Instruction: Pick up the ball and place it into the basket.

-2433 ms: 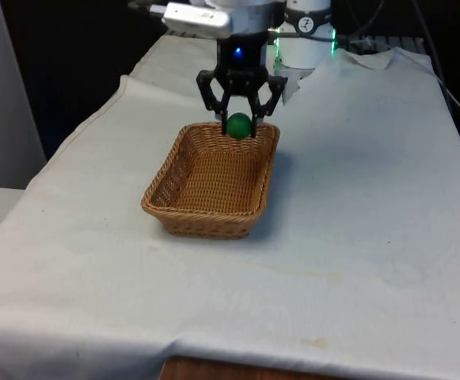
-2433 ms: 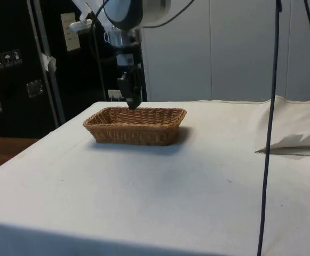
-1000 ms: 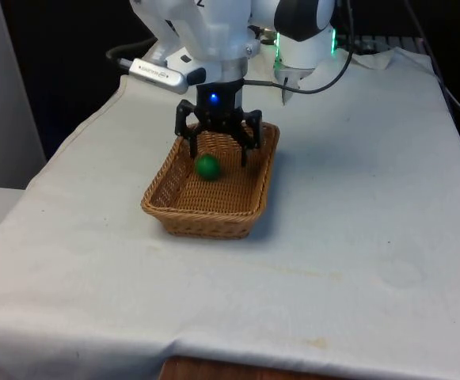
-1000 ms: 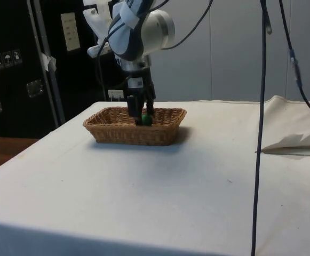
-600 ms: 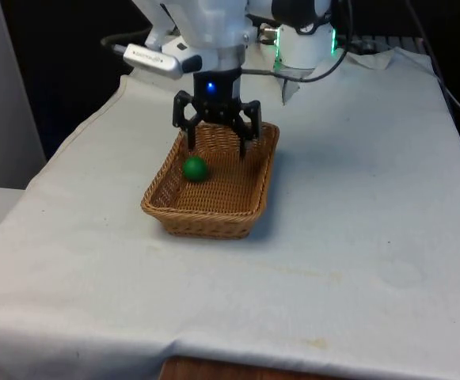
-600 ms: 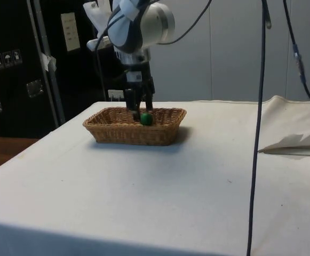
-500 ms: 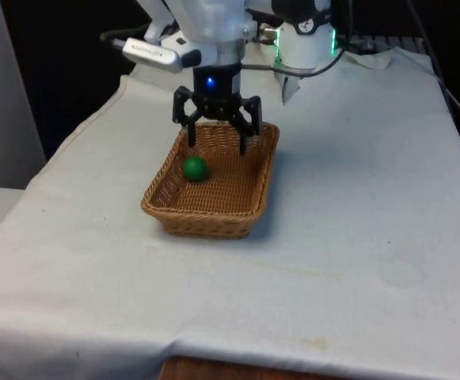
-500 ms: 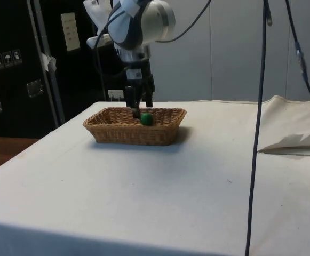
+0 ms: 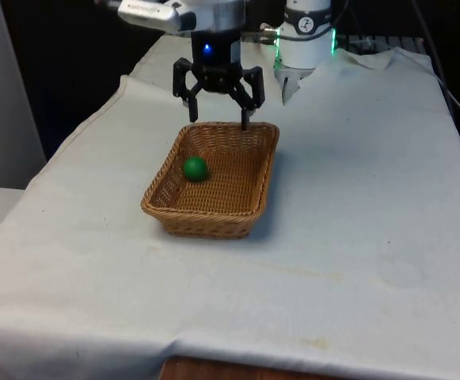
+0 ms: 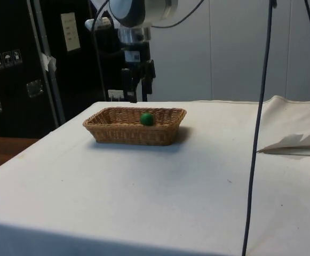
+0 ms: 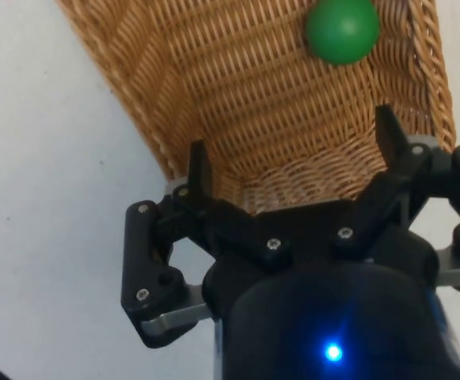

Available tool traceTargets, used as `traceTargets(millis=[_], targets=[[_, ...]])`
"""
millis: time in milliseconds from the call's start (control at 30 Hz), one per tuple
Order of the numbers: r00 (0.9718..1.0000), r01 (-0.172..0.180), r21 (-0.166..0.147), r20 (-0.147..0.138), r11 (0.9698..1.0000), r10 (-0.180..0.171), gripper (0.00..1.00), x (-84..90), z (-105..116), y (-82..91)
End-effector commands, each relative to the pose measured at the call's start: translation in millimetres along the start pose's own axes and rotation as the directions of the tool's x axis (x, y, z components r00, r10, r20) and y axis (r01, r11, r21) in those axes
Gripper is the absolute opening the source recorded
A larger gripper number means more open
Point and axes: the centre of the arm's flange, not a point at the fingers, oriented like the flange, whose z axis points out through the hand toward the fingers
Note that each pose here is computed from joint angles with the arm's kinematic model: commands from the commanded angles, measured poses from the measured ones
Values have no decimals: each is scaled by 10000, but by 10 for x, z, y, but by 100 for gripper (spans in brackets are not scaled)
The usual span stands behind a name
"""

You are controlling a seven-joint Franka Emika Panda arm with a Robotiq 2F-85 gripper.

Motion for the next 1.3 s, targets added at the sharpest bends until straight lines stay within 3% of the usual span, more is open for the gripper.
traceTargets(millis=[0,200,233,500,633,1000,1133,1267], targets=[[10000,-97,73,7,9999,97,100,-18,-64,-8],[9996,-270,178,76,9995,269,100,-63,-196,-143],[9997,-228,238,45,9995,227,100,-54,-189,-103],[9994,-245,281,262,9993,238,100,-86,-259,-418],[9993,-174,352,345,9992,161,100,-101,-283,-609],[9994,-63,591,353,9982,43,100,-117,-284,-935],[9993,84,516,360,9986,-102,100,-137,-378,-1107],[9992,244,481,289,9985,-258,100,-127,-496,-1168]])
